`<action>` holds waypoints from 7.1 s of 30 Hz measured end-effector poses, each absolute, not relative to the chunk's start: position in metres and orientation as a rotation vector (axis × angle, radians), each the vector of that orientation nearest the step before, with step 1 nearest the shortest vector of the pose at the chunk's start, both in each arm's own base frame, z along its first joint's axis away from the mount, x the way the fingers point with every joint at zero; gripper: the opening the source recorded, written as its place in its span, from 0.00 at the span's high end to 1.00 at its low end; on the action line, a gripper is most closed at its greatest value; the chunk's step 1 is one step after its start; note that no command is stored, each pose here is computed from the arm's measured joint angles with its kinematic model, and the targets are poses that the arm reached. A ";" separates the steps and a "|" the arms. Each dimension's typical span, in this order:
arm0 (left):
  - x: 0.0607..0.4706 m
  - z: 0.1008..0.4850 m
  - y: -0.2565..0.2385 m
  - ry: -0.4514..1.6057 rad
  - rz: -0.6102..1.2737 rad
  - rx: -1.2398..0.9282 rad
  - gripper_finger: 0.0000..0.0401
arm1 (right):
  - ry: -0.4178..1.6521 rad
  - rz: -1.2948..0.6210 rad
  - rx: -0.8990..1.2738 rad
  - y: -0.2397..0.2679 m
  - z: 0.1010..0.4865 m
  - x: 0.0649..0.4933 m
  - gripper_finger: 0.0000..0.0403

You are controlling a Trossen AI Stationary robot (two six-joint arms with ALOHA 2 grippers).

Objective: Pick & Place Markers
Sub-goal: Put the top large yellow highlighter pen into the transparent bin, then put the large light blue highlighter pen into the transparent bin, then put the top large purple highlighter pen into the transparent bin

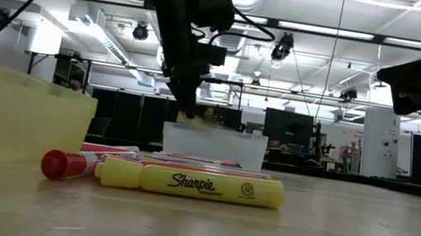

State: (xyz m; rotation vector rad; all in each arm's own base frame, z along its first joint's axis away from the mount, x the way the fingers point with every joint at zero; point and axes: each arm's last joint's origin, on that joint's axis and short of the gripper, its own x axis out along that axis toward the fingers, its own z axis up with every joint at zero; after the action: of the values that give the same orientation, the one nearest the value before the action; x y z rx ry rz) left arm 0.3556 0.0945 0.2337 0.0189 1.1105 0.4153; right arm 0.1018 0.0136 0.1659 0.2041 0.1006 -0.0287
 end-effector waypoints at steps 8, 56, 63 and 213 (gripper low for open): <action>0.356 0.234 0.094 1.110 0.444 0.036 0.58 | 0.101 -0.029 0.204 0.014 0.166 0.102 0.98; 0.366 0.225 -0.090 0.941 0.016 -0.065 0.57 | 0.100 -0.028 0.204 0.014 0.166 0.102 0.98; 0.361 0.190 -0.076 0.995 0.056 -0.071 0.57 | 0.101 -0.029 0.204 0.014 0.166 0.102 0.98; 0.383 0.196 -0.084 1.061 -0.031 -0.100 0.61 | 0.105 -0.029 0.203 0.014 0.166 0.102 0.98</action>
State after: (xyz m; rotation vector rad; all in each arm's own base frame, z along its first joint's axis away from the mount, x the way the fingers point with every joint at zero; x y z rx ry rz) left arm 0.3827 -0.0842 0.1957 -0.1000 1.0606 -0.0307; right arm 0.1020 0.0137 0.1656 0.2031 0.1050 -0.0294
